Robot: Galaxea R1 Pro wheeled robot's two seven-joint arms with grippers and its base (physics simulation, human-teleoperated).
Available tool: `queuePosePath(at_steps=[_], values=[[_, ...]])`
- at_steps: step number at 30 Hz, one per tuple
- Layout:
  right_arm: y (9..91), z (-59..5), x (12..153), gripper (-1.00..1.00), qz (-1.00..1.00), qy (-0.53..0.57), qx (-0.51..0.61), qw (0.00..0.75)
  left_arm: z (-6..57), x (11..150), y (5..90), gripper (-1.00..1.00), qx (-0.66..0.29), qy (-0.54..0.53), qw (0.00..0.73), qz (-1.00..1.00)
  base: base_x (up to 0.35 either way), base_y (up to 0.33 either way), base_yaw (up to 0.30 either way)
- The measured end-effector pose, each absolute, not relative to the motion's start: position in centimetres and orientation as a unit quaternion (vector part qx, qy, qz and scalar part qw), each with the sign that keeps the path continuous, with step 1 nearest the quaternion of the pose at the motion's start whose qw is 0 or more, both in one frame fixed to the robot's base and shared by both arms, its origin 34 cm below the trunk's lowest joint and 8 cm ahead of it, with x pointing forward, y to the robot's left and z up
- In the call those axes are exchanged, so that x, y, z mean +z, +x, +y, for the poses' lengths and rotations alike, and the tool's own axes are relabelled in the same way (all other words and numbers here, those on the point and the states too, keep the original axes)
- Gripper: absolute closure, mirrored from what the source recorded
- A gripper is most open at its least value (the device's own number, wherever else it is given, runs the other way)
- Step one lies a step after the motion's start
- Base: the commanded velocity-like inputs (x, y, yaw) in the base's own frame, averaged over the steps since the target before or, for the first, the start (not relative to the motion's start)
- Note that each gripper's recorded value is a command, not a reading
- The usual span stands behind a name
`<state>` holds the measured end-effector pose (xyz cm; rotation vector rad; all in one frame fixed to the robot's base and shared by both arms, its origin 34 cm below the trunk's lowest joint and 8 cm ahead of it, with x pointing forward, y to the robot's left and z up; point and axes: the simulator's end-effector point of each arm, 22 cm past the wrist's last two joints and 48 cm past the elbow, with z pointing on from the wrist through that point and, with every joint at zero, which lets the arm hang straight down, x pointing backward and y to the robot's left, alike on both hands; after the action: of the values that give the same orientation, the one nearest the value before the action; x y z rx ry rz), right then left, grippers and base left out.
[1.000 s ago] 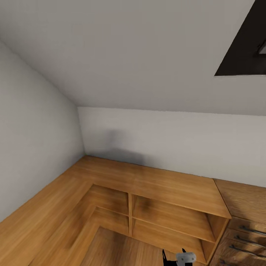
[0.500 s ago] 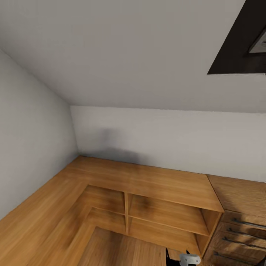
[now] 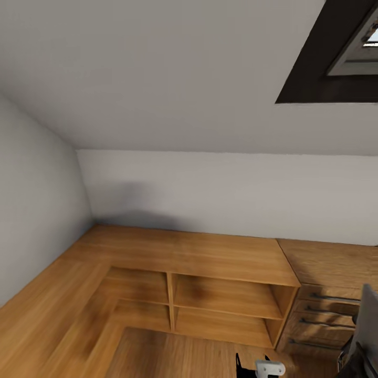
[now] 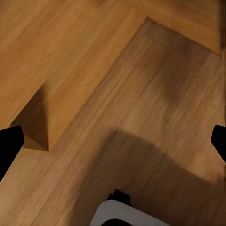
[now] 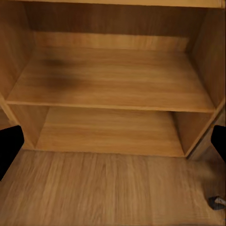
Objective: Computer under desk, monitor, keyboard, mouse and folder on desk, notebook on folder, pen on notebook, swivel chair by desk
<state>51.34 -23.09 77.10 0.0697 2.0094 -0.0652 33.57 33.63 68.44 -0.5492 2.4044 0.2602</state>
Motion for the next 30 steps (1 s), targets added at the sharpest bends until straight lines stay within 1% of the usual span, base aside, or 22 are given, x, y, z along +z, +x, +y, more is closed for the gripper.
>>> queuePosePath(at_steps=[10,17,25,30], values=[[51.2,-23.1,76.9,-1.0,0.845,0.028,-0.027,0.533,33.6,68.3,33.4,-1.0,0.1,-0.209,0.322,0.918,0.0,0.0,-0.269],[50.7,-23.0,75.9,-1.0,0.859,0.024,-0.027,0.511,33.6,68.3,33.3,-1.0,0.1,-0.209,0.321,0.918,0.0,0.0,-0.278],[50.7,-22.9,75.7,-1.0,0.861,0.024,-0.027,0.507,33.6,68.3,33.3,-1.0,0.1,-0.209,0.321,0.918,0.0,0.0,-0.281],[50.6,-22.9,75.7,-1.0,0.861,0.024,-0.027,0.507,33.6,68.3,33.3,-1.0,0.1,-0.209,0.321,0.918,0.196,0.142,-0.285]])
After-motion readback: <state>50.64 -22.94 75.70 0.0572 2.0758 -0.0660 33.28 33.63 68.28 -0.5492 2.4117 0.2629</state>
